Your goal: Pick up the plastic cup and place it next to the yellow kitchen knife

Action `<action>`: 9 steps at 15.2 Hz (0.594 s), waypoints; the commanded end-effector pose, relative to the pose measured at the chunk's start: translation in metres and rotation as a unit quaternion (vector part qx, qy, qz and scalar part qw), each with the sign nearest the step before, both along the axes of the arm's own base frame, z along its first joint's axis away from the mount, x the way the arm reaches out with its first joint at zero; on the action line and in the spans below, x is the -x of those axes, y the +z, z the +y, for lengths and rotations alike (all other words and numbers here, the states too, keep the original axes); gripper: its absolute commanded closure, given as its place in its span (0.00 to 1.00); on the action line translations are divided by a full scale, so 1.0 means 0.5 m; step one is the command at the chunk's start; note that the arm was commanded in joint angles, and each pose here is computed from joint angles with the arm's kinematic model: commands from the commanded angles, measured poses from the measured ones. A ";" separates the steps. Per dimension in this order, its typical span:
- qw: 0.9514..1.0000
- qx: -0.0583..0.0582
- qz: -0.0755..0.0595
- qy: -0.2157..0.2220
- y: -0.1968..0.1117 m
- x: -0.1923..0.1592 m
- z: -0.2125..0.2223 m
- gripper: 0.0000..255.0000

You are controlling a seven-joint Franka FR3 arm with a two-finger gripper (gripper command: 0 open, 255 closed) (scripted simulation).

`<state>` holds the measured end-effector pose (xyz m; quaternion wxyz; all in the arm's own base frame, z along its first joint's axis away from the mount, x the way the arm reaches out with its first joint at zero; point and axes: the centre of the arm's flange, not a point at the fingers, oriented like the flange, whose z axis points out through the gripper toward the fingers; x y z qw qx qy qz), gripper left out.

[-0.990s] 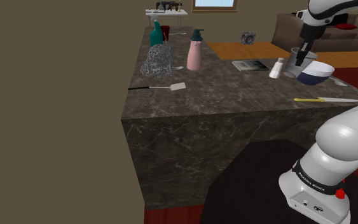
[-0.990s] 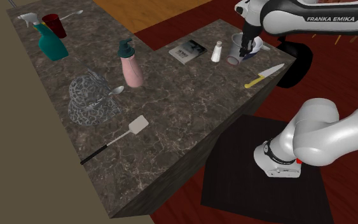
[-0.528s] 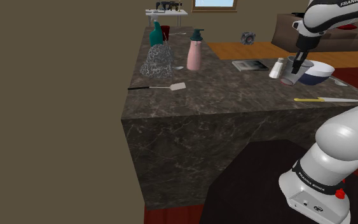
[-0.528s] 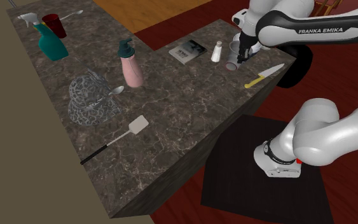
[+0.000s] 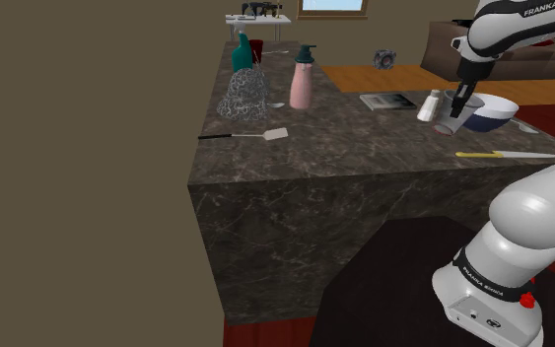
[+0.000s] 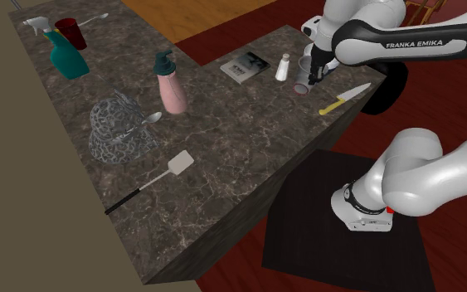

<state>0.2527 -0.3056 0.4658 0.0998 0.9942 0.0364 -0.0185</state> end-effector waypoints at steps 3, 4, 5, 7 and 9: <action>1.000 0.000 0.000 0.000 0.000 0.000 0.000 0.00; 1.000 0.000 0.000 0.000 0.000 0.000 0.000 0.00; 1.000 0.000 0.000 0.000 0.000 0.000 0.000 0.00; 1.000 0.000 0.000 0.000 0.000 0.000 0.000 0.00; 1.000 0.000 0.000 0.000 0.052 -0.002 0.011 0.00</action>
